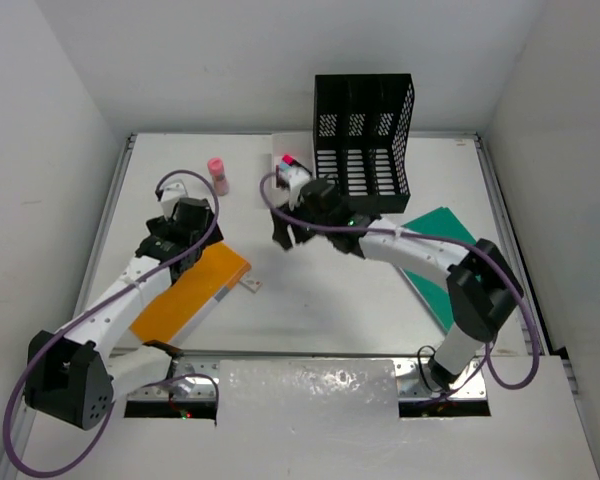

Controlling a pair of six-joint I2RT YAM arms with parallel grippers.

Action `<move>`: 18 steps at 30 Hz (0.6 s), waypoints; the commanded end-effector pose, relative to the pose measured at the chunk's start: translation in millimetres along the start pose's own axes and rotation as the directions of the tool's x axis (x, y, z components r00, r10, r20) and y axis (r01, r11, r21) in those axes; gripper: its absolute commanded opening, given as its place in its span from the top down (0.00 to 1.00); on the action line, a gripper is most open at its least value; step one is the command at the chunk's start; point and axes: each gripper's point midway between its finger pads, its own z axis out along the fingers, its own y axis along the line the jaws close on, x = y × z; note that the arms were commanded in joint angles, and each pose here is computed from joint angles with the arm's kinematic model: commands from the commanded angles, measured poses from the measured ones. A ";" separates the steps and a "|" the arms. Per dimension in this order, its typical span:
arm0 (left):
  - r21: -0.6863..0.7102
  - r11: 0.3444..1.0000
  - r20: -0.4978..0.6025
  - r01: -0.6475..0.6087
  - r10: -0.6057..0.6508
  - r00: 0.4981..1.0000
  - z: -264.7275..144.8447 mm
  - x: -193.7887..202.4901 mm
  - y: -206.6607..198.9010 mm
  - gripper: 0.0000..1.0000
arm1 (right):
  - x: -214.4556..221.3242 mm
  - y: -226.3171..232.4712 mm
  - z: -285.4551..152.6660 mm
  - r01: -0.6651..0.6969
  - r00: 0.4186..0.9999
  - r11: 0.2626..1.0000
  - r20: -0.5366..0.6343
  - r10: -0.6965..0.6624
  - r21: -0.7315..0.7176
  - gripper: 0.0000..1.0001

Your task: Organize the desk

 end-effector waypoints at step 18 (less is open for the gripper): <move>0.271 0.939 0.414 -0.212 0.085 0.906 89.5 -156.7 -136.7 0.07 | 134.3 11.4 -63.2 -0.067 0.960 0.998 -0.272 0.064 -0.001 0.33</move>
